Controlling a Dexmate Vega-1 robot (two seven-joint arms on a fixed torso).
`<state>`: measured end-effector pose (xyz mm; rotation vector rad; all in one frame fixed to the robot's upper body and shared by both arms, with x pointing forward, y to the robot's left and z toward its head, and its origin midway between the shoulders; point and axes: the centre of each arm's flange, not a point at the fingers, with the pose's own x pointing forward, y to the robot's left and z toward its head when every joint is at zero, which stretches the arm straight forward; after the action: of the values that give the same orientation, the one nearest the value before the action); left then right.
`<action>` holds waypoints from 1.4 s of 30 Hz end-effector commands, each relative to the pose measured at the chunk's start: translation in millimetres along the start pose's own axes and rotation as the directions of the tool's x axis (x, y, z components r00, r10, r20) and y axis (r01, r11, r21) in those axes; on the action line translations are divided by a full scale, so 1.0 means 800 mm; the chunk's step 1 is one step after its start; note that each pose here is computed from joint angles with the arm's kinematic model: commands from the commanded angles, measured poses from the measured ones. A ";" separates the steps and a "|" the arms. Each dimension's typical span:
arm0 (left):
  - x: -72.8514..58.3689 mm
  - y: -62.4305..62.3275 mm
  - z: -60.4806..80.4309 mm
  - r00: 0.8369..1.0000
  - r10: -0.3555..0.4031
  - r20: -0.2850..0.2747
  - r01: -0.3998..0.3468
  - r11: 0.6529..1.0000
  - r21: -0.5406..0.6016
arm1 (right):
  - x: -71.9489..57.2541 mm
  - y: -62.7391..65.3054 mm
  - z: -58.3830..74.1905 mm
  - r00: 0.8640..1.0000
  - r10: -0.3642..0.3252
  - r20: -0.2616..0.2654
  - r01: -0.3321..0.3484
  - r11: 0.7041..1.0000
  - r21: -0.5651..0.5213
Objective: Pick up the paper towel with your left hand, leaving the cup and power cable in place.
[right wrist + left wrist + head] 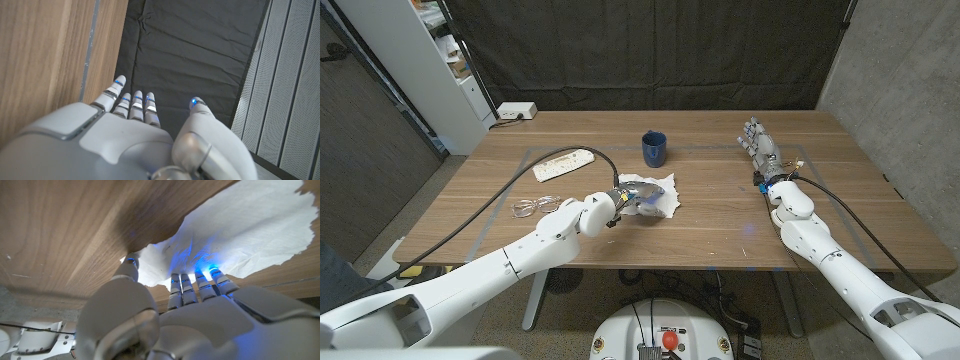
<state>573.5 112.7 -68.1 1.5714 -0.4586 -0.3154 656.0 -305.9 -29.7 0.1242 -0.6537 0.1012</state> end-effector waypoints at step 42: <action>0.010 0.013 -0.005 0.998 -0.029 -0.052 0.024 0.994 -0.109 | 0.003 -0.003 0.003 1.000 -0.008 0.004 0.008 1.000 0.001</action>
<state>583.3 112.3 -64.3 1.4879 -0.3872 -0.3394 657.2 -305.6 -27.8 0.1247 -0.6521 0.0931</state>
